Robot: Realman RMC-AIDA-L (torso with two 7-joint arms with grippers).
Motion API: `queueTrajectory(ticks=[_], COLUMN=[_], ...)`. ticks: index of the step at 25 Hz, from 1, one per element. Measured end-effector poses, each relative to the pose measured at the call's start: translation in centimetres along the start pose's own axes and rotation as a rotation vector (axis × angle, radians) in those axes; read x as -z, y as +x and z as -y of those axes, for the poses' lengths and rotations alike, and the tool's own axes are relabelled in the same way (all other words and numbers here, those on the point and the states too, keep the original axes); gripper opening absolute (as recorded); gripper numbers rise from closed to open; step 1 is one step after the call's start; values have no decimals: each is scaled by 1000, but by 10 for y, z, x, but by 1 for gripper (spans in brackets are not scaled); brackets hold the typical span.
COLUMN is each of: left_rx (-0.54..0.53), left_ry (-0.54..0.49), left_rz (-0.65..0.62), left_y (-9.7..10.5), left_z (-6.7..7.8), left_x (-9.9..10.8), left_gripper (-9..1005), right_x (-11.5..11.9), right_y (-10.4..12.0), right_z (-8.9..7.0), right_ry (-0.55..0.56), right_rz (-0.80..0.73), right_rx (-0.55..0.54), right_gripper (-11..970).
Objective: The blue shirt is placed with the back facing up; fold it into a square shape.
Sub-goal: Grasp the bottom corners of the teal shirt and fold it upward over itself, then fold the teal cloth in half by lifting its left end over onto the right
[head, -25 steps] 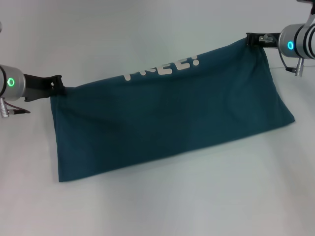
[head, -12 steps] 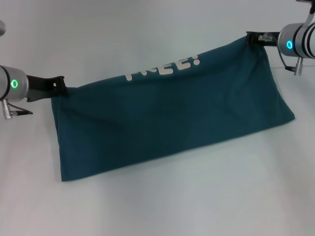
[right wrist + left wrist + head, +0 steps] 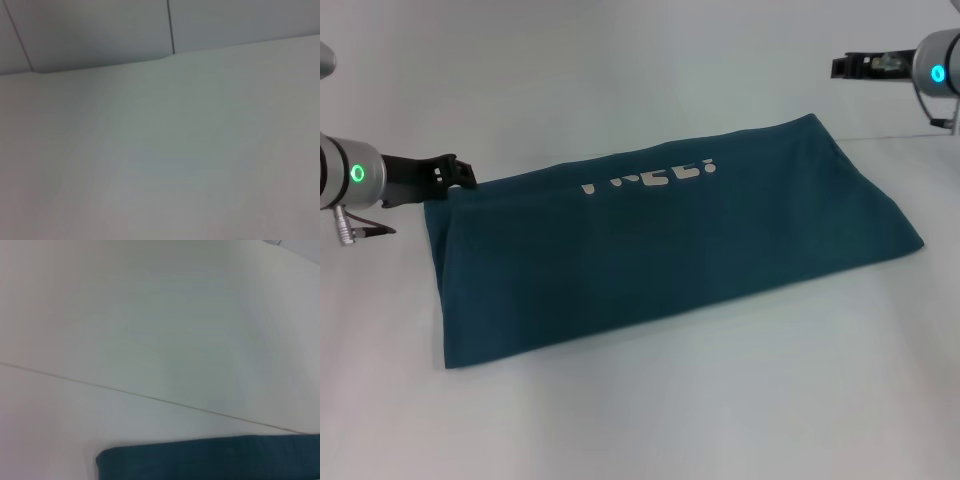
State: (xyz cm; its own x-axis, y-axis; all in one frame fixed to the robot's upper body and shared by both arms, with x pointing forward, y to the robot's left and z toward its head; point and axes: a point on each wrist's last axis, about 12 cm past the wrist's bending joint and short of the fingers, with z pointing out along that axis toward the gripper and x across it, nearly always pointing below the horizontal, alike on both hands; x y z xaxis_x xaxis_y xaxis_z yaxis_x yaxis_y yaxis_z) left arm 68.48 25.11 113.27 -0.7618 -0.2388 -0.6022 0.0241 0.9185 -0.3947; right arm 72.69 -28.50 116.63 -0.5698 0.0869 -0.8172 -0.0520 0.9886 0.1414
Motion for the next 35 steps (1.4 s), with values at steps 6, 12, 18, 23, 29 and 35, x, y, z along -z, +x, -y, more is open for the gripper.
queueTrajectory(ticks=[6,12,18,23,29,35], left_rx=[14,89,209,322,438,583], left_ry=[1,49,209,342,455,541], left_rz=[2,7,10,-10,-33,-74], left_y=[1,7,22,48,79,113], left_z=[-2,-11,-27,-44,-59,-70], left_x=[1,7,27,42,53,62], left_gripper=[433,639,660,661,661,661], right_x=[11,34,63,89,117,129], right_y=[-9,-4,32,75,124,148], right_z=[18,32,50,67,81,82], right_ry=[-29,-166,-387,-566,-676,-729], right_rz=[-58,-134,-181,-173,-157,-166], right_rx=[-43,-151,-302,-394,-425,-430], right_gripper=[618,795,818,828,825,826])
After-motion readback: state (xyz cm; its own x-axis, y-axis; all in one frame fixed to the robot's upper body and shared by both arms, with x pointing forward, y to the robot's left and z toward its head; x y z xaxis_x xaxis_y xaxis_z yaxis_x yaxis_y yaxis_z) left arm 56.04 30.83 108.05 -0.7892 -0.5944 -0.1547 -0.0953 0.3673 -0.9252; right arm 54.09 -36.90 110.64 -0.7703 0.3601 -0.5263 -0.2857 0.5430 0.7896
